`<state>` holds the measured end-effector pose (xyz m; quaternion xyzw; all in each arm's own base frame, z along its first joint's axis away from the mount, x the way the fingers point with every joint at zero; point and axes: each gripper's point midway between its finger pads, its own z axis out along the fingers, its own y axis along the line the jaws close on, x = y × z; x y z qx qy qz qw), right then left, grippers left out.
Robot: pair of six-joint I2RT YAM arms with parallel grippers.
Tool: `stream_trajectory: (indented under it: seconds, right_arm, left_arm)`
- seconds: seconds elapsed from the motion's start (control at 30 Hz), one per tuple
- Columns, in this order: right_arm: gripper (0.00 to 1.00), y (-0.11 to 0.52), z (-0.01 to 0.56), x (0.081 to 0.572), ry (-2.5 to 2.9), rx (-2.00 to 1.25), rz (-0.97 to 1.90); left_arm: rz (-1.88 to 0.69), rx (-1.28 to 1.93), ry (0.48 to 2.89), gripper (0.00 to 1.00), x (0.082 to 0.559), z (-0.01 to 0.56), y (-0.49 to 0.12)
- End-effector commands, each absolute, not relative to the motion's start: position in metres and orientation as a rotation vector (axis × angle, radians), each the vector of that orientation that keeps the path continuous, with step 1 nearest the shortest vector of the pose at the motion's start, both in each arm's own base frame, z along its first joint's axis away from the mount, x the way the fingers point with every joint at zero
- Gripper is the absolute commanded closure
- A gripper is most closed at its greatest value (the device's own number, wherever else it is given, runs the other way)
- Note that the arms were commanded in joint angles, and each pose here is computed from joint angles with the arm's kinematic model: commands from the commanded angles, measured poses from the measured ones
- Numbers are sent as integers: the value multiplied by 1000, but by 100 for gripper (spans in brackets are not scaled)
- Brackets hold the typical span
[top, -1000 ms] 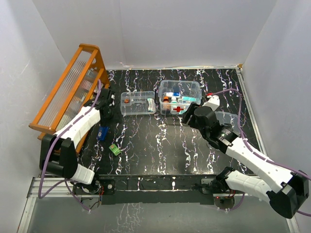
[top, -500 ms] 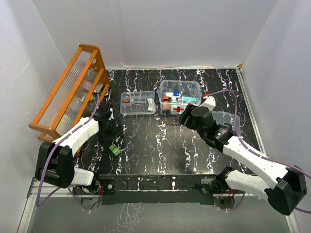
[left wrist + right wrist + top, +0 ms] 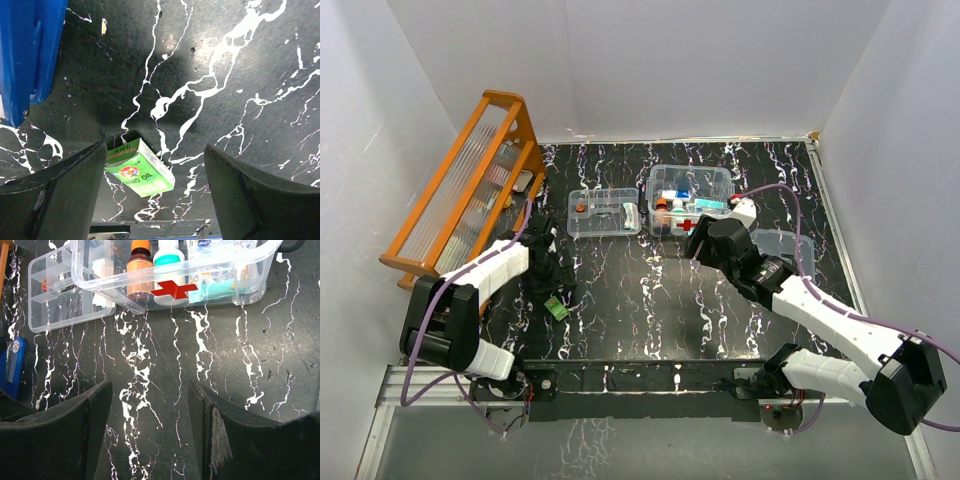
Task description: Organize the medicine kit
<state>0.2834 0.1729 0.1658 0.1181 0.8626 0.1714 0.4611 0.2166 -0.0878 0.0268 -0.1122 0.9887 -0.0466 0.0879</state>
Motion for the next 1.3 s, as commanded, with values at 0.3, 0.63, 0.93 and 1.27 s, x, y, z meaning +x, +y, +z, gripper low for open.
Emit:
stream_trajectory:
  seconds: [0.3,0.63,0.93,1.27]
  right_arm:
    - [40,185,181,298,2061,279,478]
    - [40,190,179,299,2063,268,496]
    - [40,188,179,296,2058,268,500]
    - [39,187,181,295,2050,265,508]
  left_arm:
    - [-304,-455,3017,35,188,23,-106]
    - [-400,-461,3068,35,164,23,-121]
    - [-435,-432,3090,31,151,28,-135]
    - [-130,-381,3069,23,157,17,-123]
